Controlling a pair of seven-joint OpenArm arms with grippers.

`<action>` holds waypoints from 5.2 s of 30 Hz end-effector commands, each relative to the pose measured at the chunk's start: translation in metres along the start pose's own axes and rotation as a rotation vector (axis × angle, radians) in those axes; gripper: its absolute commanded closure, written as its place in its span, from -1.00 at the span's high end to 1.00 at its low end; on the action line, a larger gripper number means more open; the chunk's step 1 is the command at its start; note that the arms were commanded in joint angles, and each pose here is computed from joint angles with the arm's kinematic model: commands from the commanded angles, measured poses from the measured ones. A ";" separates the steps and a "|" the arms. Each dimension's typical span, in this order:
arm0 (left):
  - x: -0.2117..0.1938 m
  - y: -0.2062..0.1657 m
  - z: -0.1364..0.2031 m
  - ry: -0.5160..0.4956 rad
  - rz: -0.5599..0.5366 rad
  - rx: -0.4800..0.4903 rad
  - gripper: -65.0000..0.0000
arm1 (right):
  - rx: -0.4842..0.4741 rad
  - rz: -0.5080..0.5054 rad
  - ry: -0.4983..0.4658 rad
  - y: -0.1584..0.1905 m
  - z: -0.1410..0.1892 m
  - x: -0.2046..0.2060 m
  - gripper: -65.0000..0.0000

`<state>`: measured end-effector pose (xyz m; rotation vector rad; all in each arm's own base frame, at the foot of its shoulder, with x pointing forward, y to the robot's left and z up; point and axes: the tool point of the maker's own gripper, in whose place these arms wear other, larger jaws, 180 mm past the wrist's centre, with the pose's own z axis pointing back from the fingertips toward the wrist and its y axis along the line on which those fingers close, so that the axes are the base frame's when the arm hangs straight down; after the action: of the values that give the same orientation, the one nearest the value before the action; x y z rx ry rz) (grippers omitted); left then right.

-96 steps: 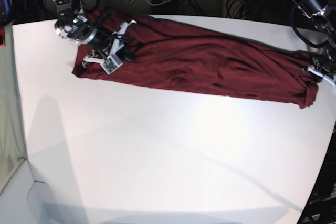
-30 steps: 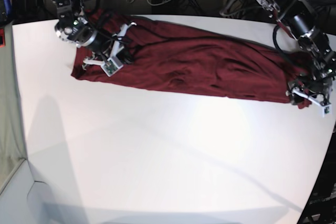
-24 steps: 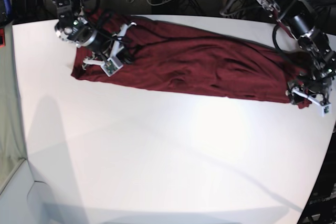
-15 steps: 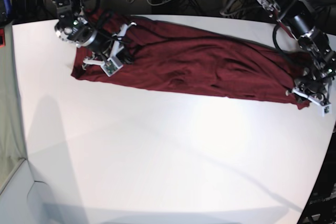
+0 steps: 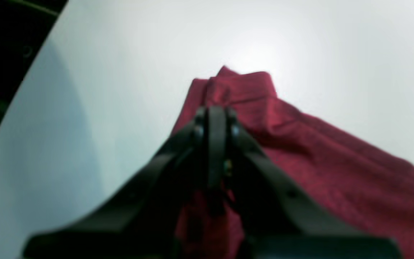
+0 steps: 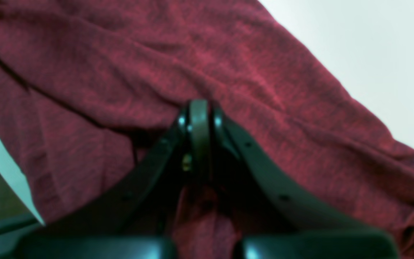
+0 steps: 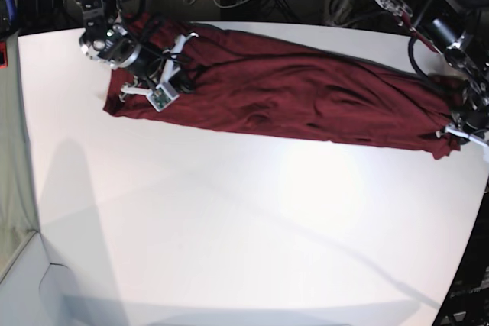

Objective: Layout the t-shirt on the table in an organized manner, then fold the t-shirt properly
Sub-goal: 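Grasp the strip end with the left gripper and pull it taut, then fold the grasped strip end with the left gripper toward the right gripper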

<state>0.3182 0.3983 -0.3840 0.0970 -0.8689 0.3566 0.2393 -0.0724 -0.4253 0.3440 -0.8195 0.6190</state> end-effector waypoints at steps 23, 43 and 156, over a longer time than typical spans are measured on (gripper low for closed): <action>0.019 0.025 0.040 -0.116 0.022 0.022 -0.99 | -0.003 0.011 -0.006 -0.001 0.001 0.004 -1.00; 0.048 0.041 0.076 -0.113 -0.077 0.106 -0.99 | -0.002 0.011 -0.012 0.000 0.001 0.006 -1.00; 0.020 -0.049 0.068 -0.163 -0.077 -0.005 -1.00 | -0.002 0.015 -0.008 0.000 0.001 0.005 -1.00</action>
<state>0.2918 0.3387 -0.3355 0.1403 -0.9772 0.2802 0.2381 -0.0706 -0.4253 0.3460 -0.8156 0.6215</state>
